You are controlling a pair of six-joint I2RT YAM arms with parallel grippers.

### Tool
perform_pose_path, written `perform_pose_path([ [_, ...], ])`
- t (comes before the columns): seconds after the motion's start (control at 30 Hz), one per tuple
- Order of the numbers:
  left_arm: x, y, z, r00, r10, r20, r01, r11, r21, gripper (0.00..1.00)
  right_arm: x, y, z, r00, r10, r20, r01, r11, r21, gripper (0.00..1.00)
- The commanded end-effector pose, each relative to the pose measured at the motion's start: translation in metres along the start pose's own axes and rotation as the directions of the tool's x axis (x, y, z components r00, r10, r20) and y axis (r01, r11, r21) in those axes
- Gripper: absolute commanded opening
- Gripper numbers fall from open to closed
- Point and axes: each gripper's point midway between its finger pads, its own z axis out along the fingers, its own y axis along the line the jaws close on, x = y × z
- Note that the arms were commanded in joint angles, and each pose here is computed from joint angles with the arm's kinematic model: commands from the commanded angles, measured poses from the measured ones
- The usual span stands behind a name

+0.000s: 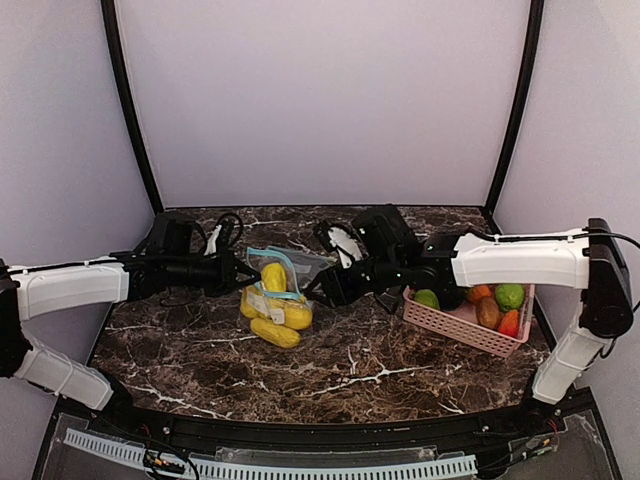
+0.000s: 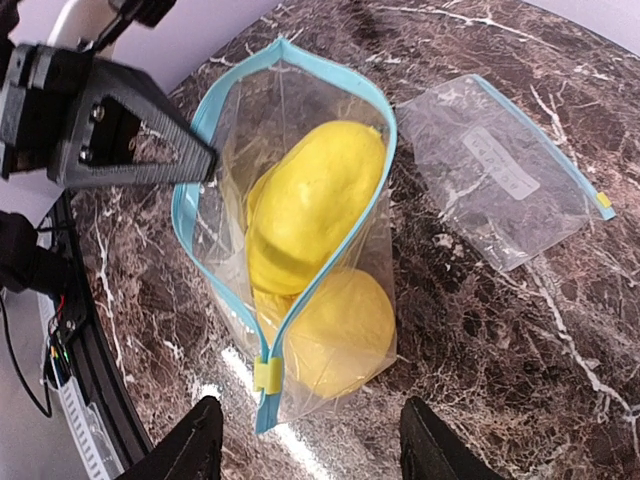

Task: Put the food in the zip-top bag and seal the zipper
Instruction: Hold the zipper food storage bag at the center of the board.

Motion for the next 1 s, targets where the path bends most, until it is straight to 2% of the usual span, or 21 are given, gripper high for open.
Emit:
perform_pose_path([
  [0.0,-0.002,-0.002,-0.007,1.000,0.003,0.024,-0.004,1.000,0.007,0.01,0.007,0.011,0.014,0.999,-0.048,0.004,0.048,0.999,-0.018,0.56],
  [0.3,-0.001,-0.002,-0.009,1.000,0.004,0.025,-0.004,1.000,0.003,0.01,0.015,0.018,0.032,0.995,-0.097,-0.036,0.098,0.995,0.016,0.42],
  [0.53,0.000,-0.002,-0.009,1.000,0.005,0.020,-0.005,1.000,0.001,0.01,0.017,0.016,0.033,0.993,-0.108,-0.042,0.109,0.993,0.034,0.15],
  [0.63,0.000,-0.001,-0.009,1.000,0.004,0.019,-0.004,1.000,0.000,0.01,0.015,0.016,0.032,0.993,-0.112,-0.038,0.113,0.993,0.040,0.00],
  [0.87,0.000,-0.004,-0.025,0.997,0.061,0.040,-0.060,0.998,-0.034,0.01,0.001,0.030,0.022,0.984,-0.180,0.005,0.180,0.984,-0.015,0.00],
  [0.93,0.003,-0.009,-0.033,0.993,0.111,0.037,-0.110,0.994,-0.027,0.07,-0.004,0.039,0.018,0.977,-0.214,0.021,0.215,0.975,-0.050,0.00],
  [0.97,0.007,-0.008,-0.036,0.990,0.141,0.025,-0.141,0.989,-0.034,0.15,-0.008,0.044,0.015,0.972,-0.232,0.030,0.234,0.970,-0.065,0.00],
])
